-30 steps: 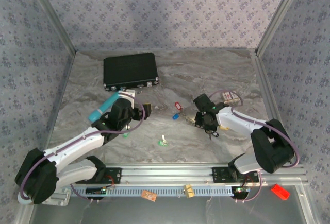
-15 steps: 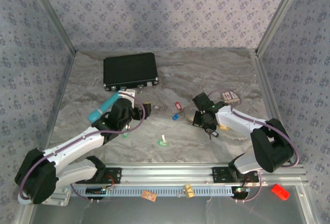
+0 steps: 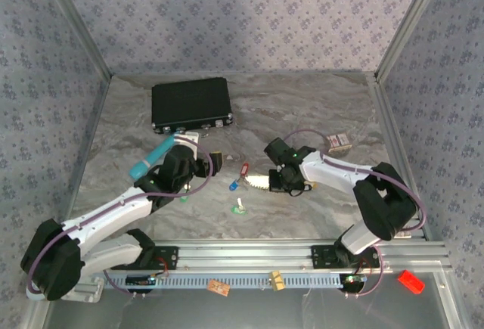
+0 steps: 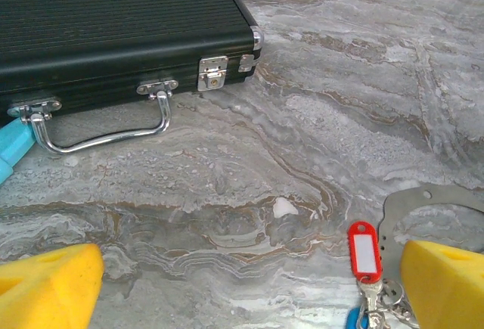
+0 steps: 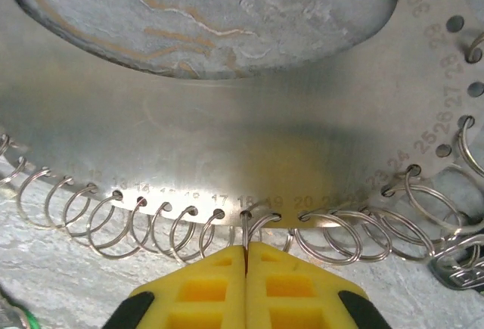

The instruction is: Put the keys on the keyring

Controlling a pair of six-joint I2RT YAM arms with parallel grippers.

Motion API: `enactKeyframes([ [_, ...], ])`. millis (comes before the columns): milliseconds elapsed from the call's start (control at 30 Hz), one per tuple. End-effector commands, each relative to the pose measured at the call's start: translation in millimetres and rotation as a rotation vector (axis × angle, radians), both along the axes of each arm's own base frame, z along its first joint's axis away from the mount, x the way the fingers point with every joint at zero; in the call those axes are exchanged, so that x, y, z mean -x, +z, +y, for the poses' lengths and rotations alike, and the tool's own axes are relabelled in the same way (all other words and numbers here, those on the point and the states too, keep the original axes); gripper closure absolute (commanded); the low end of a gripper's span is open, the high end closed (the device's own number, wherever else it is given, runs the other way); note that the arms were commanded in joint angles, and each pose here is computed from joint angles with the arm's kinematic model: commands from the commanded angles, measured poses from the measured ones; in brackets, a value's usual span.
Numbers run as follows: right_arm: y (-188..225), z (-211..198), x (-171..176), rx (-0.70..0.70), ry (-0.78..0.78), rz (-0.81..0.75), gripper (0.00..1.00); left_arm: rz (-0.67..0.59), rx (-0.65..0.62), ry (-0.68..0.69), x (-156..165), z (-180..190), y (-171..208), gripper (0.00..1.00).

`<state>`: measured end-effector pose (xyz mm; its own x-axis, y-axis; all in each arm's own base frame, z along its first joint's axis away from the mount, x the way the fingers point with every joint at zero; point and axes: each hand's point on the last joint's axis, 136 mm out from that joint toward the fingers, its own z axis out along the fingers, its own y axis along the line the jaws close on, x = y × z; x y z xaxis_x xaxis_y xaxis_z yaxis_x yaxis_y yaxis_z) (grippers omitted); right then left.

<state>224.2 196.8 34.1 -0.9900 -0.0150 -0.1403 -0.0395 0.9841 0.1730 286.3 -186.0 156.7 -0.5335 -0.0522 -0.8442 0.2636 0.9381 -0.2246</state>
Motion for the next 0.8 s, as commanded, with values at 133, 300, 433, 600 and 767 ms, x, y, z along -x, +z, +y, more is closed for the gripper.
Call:
enactKeyframes([
  [133, 8.7, 14.0, -2.2, -0.003, 0.058, 0.011, 0.78, -0.026, 0.017, 0.02, 0.1, 2.5, 11.7, 0.0],
  [300, 12.2, 17.1, -2.6, 0.024, 0.073, 0.002, 0.78, -0.026, 0.013, 0.022, 1.1, 3.8, 9.7, 0.0],
  [433, 13.0, 16.4, -3.2, 0.05, 0.078, -0.002, 0.77, -0.025, 0.012, 0.023, 1.3, 4.4, 8.9, 0.0],
  [600, 27.3, 3.6, -6.3, 0.094, 0.054, -0.063, 0.78, -0.03, 0.011, 0.022, 2.6, 5.5, 11.1, 0.0],
  [767, 25.7, -15.2, -3.3, 0.131, 0.003, -0.062, 0.78, -0.034, 0.015, 0.024, 2.7, 5.6, 11.7, 0.0],
])
